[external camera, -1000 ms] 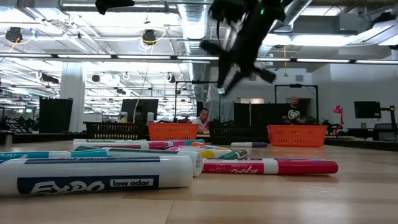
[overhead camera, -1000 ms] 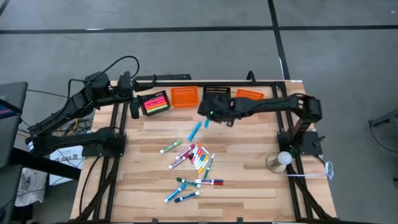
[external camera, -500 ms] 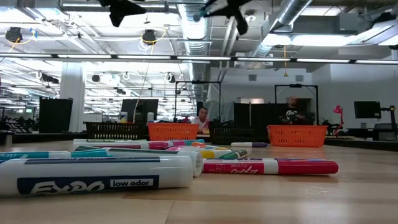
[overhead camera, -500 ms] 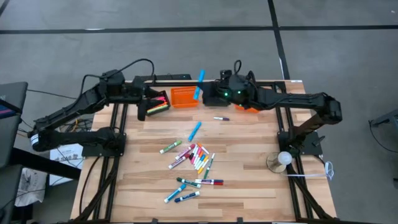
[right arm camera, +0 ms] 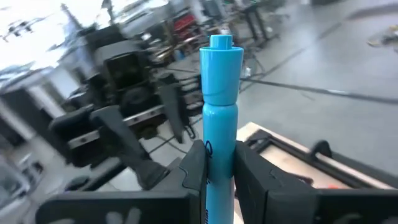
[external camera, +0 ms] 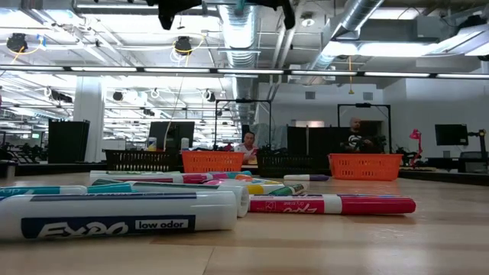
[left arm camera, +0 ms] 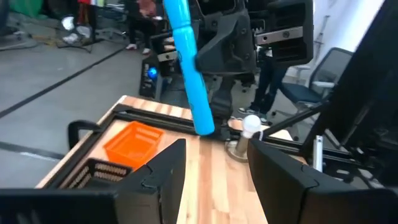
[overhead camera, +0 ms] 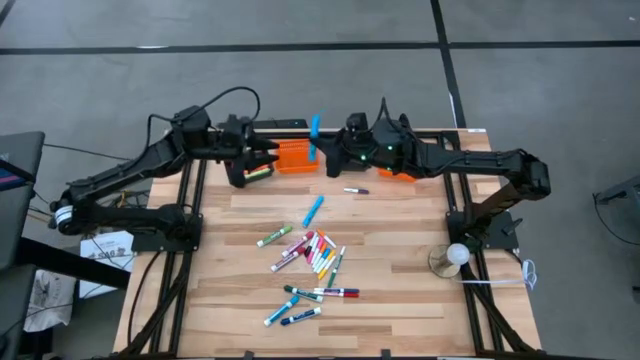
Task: Pick & Place Markers
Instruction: Put the right light blue highlighter into the left black bin
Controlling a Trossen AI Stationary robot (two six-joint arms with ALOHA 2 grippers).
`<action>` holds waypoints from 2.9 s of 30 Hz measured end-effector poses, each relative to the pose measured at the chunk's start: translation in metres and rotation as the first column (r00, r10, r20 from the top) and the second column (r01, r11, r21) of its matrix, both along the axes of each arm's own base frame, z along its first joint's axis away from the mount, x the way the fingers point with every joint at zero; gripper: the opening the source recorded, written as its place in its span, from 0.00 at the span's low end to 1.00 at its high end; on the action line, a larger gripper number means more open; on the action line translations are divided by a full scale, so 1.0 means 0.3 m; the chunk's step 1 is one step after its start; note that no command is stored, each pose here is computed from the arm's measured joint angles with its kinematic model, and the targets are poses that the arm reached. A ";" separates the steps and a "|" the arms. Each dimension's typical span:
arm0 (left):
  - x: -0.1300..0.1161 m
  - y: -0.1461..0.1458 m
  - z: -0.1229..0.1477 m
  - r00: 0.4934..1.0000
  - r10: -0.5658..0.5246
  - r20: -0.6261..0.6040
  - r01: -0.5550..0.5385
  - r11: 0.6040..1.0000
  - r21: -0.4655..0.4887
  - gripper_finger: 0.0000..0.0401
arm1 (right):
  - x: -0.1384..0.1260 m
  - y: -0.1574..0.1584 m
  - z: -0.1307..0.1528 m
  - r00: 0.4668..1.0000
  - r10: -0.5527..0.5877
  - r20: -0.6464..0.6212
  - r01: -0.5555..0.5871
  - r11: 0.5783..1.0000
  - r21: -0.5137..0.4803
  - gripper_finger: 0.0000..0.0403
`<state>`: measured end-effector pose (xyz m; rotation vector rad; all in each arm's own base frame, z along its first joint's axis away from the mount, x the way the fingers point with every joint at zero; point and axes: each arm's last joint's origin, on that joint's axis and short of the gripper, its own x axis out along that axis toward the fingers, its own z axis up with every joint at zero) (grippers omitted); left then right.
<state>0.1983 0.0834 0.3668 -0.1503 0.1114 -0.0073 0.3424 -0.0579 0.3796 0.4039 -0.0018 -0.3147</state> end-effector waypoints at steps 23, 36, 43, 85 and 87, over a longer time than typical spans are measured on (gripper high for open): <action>0.155 -0.012 -0.035 0.993 -0.087 0.084 0.090 0.996 -0.030 0.43 | 0.005 0.029 0.022 0.982 0.190 -0.005 -0.186 0.955 -0.231 0.10; 0.206 0.002 -0.057 0.989 -0.093 0.112 0.097 0.994 -0.038 0.43 | 0.008 0.044 0.020 0.978 0.209 -0.007 -0.205 0.953 -0.222 0.10; 0.206 0.001 -0.050 0.987 -0.091 0.131 0.095 0.995 -0.026 0.43 | 0.009 0.051 0.026 0.978 0.210 0.012 -0.202 0.952 -0.228 0.10; 0.275 -0.020 -0.075 0.976 -0.128 0.177 0.141 0.988 -0.062 0.37 | 0.013 0.074 0.024 0.972 0.232 0.019 -0.224 0.955 -0.193 0.10; 0.273 -0.021 -0.073 0.975 -0.131 0.177 0.144 0.988 -0.061 0.29 | 0.013 0.073 0.022 0.974 0.228 0.015 -0.221 0.956 -0.191 0.10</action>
